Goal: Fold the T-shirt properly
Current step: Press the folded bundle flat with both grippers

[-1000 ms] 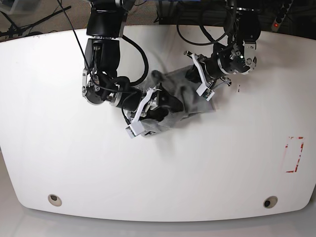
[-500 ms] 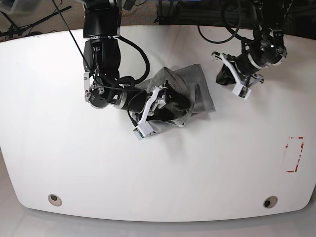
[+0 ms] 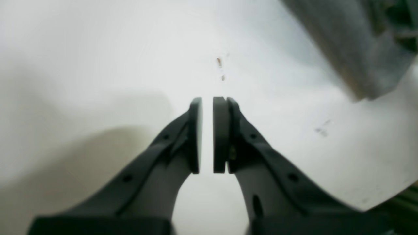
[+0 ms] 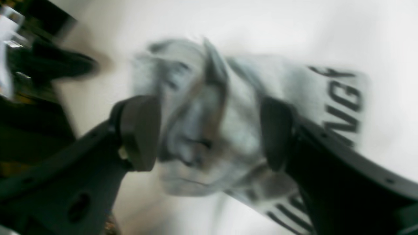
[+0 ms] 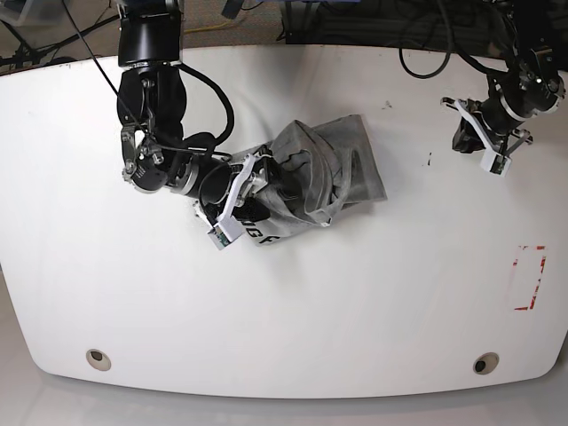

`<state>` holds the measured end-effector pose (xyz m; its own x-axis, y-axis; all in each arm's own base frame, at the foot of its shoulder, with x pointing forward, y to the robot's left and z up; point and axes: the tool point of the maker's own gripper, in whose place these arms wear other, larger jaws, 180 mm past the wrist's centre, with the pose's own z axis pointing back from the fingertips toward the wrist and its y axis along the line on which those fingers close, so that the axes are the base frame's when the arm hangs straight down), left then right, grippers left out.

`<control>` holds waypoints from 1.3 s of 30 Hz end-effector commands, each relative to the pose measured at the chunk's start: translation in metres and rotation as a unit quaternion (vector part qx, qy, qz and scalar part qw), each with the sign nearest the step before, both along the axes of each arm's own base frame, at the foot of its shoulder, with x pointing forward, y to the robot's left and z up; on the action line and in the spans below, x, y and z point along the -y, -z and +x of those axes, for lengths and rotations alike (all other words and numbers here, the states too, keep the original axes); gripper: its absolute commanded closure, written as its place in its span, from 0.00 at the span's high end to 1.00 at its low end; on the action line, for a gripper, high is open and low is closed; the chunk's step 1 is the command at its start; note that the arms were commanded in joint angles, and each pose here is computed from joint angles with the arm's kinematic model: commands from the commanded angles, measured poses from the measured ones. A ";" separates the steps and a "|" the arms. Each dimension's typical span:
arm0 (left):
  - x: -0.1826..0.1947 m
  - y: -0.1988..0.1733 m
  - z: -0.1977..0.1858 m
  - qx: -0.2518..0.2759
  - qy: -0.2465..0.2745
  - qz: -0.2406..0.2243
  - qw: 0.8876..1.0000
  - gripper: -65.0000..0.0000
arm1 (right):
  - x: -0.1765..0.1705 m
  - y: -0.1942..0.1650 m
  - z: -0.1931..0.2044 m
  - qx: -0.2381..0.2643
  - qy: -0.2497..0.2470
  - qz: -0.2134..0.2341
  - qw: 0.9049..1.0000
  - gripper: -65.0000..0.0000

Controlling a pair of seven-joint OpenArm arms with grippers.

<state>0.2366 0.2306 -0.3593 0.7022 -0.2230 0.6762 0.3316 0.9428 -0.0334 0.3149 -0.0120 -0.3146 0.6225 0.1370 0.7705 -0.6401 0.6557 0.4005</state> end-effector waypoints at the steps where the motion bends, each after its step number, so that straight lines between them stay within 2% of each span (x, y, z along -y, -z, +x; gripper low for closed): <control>1: 0.000 -0.004 0.002 0.011 0.019 0.000 1.000 0.06 | -0.002 -0.015 0.012 0.035 0.004 -0.005 0.999 0.71; 7: 0.001 0.005 -0.003 0.000 0.022 -0.006 1.000 0.06 | -0.047 -0.007 0.001 0.040 -0.039 -0.033 0.998 0.71; 16: 0.001 0.004 -0.003 0.000 0.024 -0.006 1.000 0.06 | -0.143 -0.008 -0.024 0.063 -0.116 -0.028 0.991 0.71; 21: 0.001 0.004 -0.001 0.001 0.025 -0.005 1.000 0.06 | -0.172 -0.015 -0.034 0.077 -0.157 -0.027 0.984 0.71; 24: 0.002 0.003 -0.001 0.002 0.028 -0.004 1.000 0.06 | -0.170 -0.022 -0.032 0.089 -0.155 -0.026 0.984 0.71; 28: 0.007 -0.008 0.008 0.021 0.038 0.001 0.999 0.06 | -0.138 -0.035 -0.014 0.111 -0.108 -0.025 0.988 0.71; 34: 0.057 -0.021 0.015 0.043 0.112 -0.007 0.993 0.06 | -0.071 -0.028 0.012 0.119 -0.036 -0.060 0.990 0.70; 39: 0.115 -0.031 0.021 0.062 0.195 -0.027 0.978 0.11 | -0.024 -0.022 0.037 0.119 0.029 -0.065 0.990 0.69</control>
<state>0.2510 0.1291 -0.3443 0.5434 -0.4151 0.7296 0.6360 0.7709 -0.0351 0.3382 0.0177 -0.3079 0.4744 0.2594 0.8412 -0.6707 0.7254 0.1546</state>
